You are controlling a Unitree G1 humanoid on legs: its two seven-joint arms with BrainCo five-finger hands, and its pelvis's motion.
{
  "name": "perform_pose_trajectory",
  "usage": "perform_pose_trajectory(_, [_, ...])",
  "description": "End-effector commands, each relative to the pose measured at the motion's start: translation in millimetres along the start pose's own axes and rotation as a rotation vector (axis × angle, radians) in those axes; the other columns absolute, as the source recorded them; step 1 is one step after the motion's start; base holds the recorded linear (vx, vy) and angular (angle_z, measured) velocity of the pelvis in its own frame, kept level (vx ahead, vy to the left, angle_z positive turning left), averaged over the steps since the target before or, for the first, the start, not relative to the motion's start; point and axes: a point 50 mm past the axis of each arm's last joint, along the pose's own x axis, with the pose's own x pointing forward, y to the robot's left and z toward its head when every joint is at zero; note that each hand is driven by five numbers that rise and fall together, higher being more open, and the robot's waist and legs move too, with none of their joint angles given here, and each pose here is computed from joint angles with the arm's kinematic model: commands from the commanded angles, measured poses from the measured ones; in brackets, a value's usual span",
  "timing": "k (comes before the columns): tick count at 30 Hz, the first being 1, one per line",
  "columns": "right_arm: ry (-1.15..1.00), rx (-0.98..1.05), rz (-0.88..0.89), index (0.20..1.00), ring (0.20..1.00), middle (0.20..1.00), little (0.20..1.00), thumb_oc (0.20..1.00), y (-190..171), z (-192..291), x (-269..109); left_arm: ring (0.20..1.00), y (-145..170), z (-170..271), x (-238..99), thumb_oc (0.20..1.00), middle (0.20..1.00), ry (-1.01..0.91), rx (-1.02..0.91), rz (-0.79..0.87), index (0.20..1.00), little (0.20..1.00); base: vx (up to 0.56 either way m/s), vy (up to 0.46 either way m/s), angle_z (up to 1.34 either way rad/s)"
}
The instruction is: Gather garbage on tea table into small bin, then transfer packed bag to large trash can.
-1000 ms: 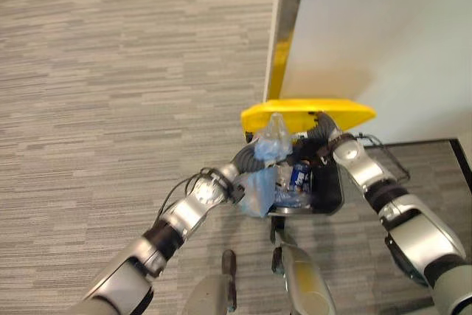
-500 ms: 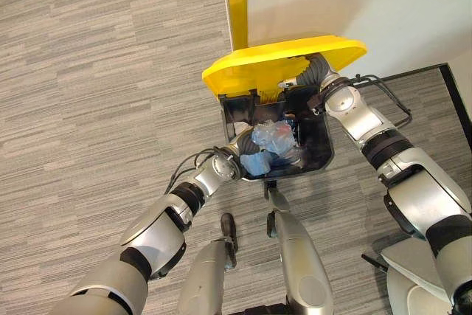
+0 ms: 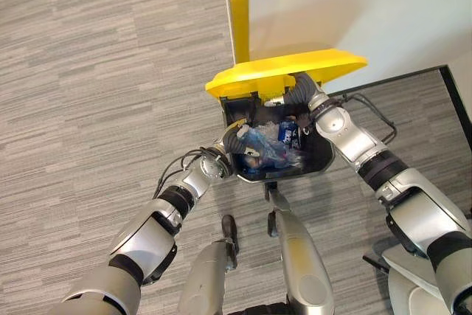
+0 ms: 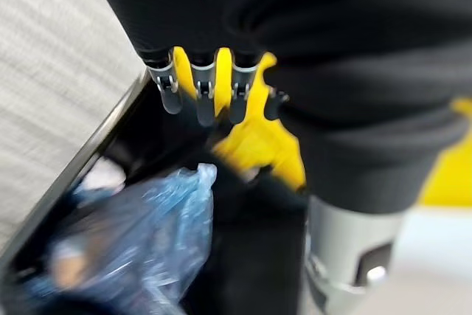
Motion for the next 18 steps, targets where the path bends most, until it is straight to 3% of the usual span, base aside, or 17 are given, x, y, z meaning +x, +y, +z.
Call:
perform_pose_trajectory(1, [-0.094, 0.031, -0.034, 1.000, 1.000, 1.000, 1.000, 1.000, -6.8, 6.8, -9.7, 1.000, -1.8, -10.7, -20.3, 1.000, 1.000, -0.045, -0.134, 0.040, 1.000, 1.000, -0.04, -0.021, 0.17])
perform_pose_trajectory(2, [-0.092, 0.032, -0.033, 1.000, 1.000, 1.000, 1.000, 1.000, -6.2, 6.4, -10.2, 1.000, -2.1, -11.4, -20.9, 1.000, 1.000, -0.043, -0.134, 0.039, 1.000, 1.000, -0.06, -0.004, 0.14])
perform_pose_trajectory(8, [0.204, 0.232, -0.029, 1.000, 1.000, 1.000, 1.000, 1.000, 24.1, -82.3, -101.0, 1.000, 28.0, -119.6, -131.1, 1.000, 1.000, 0.271, -0.310, 0.217, 1.000, 1.000, -0.11, 0.076, -0.02])
perform_pose_trajectory(12, [0.350, 0.307, -0.043, 1.000, 1.000, 1.000, 1.000, 1.000, 33.2, -112.7, -135.8, 1.000, 29.1, -144.8, -169.6, 1.000, 1.000, 0.376, -0.409, 0.282, 1.000, 1.000, -0.13, 0.134, -0.24])
perform_pose_trajectory(13, [0.527, 0.323, -0.047, 1.000, 1.000, 1.000, 1.000, 1.000, 43.9, -144.8, -176.6, 1.000, 22.4, -159.3, -188.7, 1.000, 1.000, 0.463, -0.426, 0.268, 1.000, 1.000, -0.24, 0.158, -0.20])
perform_pose_trajectory(18, [0.660, 0.344, -0.033, 1.000, 1.000, 1.000, 1.000, 1.000, 58.5, -163.7, -205.2, 1.000, 14.8, -165.3, -195.1, 1.000, 1.000, 0.508, -0.399, 0.224, 1.000, 1.000, -0.01, -0.021, 0.00])
